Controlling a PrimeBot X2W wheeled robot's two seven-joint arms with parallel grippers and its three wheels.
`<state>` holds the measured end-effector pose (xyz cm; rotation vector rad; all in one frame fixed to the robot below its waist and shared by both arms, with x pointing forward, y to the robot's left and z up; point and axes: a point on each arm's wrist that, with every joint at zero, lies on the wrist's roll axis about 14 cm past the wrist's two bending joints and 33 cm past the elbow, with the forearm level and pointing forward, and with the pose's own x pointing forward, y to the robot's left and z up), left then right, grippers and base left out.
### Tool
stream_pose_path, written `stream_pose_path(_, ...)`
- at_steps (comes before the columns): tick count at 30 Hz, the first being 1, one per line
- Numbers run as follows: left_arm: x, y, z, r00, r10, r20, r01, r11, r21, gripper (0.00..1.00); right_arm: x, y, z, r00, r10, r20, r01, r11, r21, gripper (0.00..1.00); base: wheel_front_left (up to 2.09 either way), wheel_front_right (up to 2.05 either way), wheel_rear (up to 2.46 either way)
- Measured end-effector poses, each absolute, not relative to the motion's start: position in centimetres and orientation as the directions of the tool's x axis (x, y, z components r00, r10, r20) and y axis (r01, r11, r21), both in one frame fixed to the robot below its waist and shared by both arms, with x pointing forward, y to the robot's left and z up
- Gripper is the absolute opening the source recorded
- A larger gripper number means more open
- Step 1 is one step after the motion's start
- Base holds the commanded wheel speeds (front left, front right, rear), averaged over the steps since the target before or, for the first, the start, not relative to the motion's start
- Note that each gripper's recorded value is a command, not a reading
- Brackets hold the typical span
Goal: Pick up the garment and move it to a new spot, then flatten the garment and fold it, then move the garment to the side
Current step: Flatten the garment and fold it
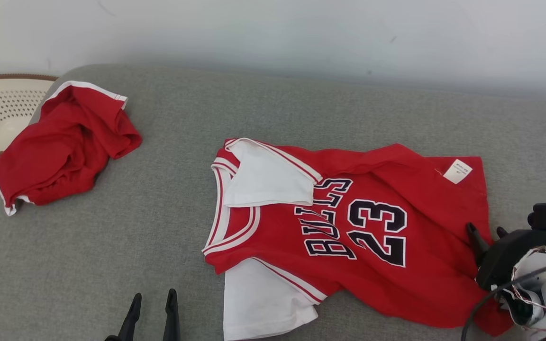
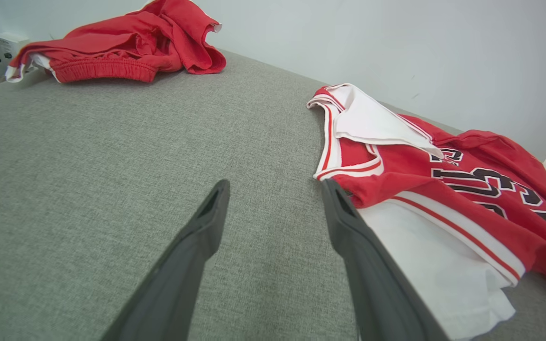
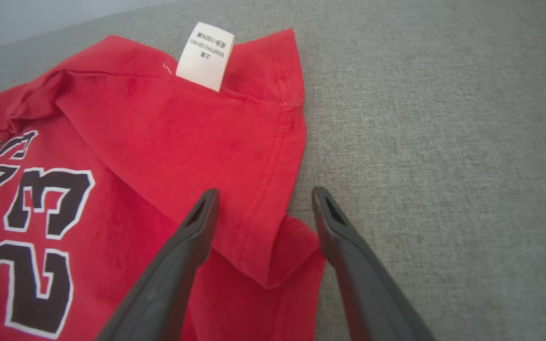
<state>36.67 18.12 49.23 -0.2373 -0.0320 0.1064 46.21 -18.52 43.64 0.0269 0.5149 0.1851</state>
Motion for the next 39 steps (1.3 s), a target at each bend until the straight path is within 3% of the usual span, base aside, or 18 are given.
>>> stream_pose_path(3,36.6,18.4,49.0,0.993,0.118,0.012,-0.112,0.966,-0.234,1.00,46.8,-18.3,42.4,0.827,0.181,-0.531,-0.171,0.983,0.069,1.00,0.00,0.00,0.00)
stream_pose_path(4,36.5,18.5,49.0,0.993,0.122,0.010,-0.116,0.965,-0.233,1.00,46.8,-18.2,41.8,0.813,0.180,-0.554,-0.168,0.983,0.073,0.91,0.00,0.00,0.00)
stream_pose_path(5,36.5,18.7,48.9,0.992,0.126,0.008,-0.121,0.965,-0.233,1.00,46.8,-18.0,41.3,0.799,0.183,-0.573,-0.171,0.982,0.074,0.55,0.00,0.00,0.00)
stream_pose_path(6,36.5,18.7,48.9,0.992,0.128,0.007,-0.123,0.965,-0.232,1.00,47.0,-18.0,41.1,0.794,0.182,-0.580,-0.171,0.982,0.074,0.29,0.00,0.00,0.00)
stream_pose_path(8,36.5,18.9,48.9,0.991,0.132,0.007,-0.127,0.964,-0.232,1.00,47.6,-17.8,41.3,0.796,0.184,-0.577,-0.180,0.982,0.065,0.00,0.00,0.00,0.00)
stream_pose_path(23,37.3,18.5,48.7,0.993,0.118,0.003,-0.114,0.966,-0.232,1.00,54.2,-16.0,48.5,0.899,0.226,-0.375,-0.214,0.974,0.074,0.00,0.00,0.00,0.00)
stream_pose_path(29,37.5,18.2,48.3,0.994,0.109,-0.011,-0.108,0.967,-0.232,1.00,55.9,-15.9,48.2,0.883,0.208,-0.420,-0.184,0.978,0.097,0.00,0.00,0.00,0.00)
stream_pose_path(30,37.6,18.2,48.3,0.994,0.108,-0.009,-0.107,0.967,-0.233,1.00,56.2,-15.9,48.3,0.888,0.203,-0.412,-0.185,0.979,0.083,0.31,0.00,0.00,0.00)
stream_pose_path(31,37.6,18.2,48.4,0.994,0.108,-0.007,-0.107,0.967,-0.232,1.00,56.4,-16.0,48.4,0.895,0.197,-0.401,-0.190,0.980,0.059,1.00,0.00,0.00,0.00)
stream_pose_path(39,36.8,18.3,48.7,0.993,0.116,-0.001,-0.113,0.965,-0.235,1.00,54.9,-15.8,48.3,0.900,0.208,-0.382,-0.214,0.976,0.025,1.00,0.00,0.00,0.00)
